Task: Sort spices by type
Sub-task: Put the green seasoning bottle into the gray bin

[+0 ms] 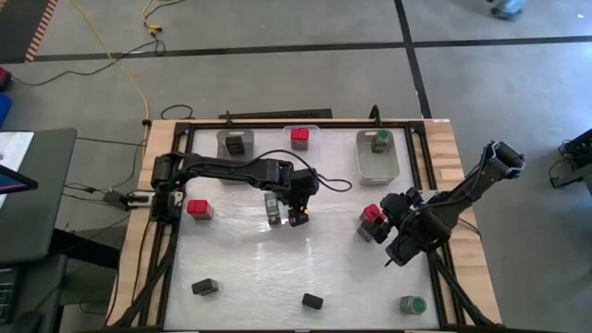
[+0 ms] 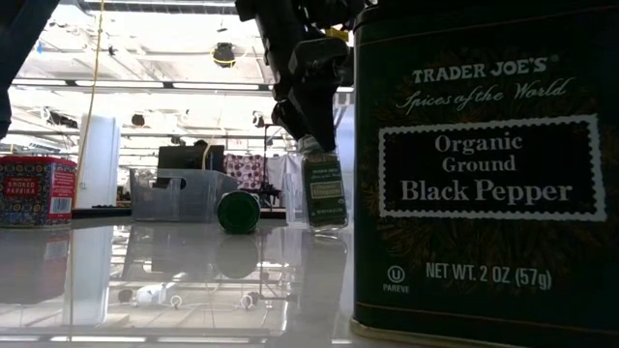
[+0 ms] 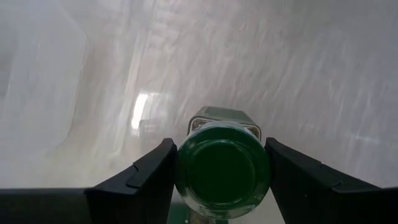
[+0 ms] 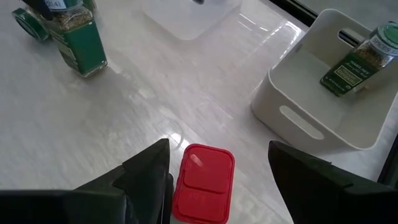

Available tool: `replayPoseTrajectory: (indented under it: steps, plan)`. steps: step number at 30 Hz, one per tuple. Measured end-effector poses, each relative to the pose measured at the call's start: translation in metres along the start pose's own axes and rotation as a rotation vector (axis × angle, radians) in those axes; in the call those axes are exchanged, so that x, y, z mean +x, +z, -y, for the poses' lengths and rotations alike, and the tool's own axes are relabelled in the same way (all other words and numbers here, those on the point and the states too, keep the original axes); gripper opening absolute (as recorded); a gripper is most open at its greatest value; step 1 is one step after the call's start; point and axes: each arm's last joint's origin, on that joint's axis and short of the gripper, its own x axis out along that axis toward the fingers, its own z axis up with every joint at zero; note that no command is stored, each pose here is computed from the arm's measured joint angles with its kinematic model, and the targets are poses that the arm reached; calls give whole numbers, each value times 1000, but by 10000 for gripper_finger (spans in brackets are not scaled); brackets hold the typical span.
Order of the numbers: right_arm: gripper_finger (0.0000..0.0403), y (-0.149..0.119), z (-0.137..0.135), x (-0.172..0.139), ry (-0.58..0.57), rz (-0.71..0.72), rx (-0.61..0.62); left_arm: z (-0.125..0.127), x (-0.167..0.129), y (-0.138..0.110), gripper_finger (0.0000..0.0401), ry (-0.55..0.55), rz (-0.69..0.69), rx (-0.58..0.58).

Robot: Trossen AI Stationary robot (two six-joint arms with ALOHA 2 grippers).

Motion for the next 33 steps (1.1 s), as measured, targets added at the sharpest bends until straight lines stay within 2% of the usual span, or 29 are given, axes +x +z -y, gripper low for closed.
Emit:
replayPoseTrajectory:
  steps: [6,17,22,26,30,33]
  plan:
    - [299,0,0,0,0,4,0,0,0,0,235,-3,-5,-4]
    - [299,0,0,0,1,4,-5,0,-2,0,294,-1,-16,-4]
    - [299,1,-1,1,2,13,-11,2,-23,7,295,-1,0,-12]
    - [299,4,-1,3,-7,33,-23,2,-47,13,295,1,62,15]
    - [299,8,-3,6,0,40,-40,-3,-68,7,295,94,63,92]
    - [299,12,-6,10,12,45,-42,-5,-77,-4,295,162,0,30]
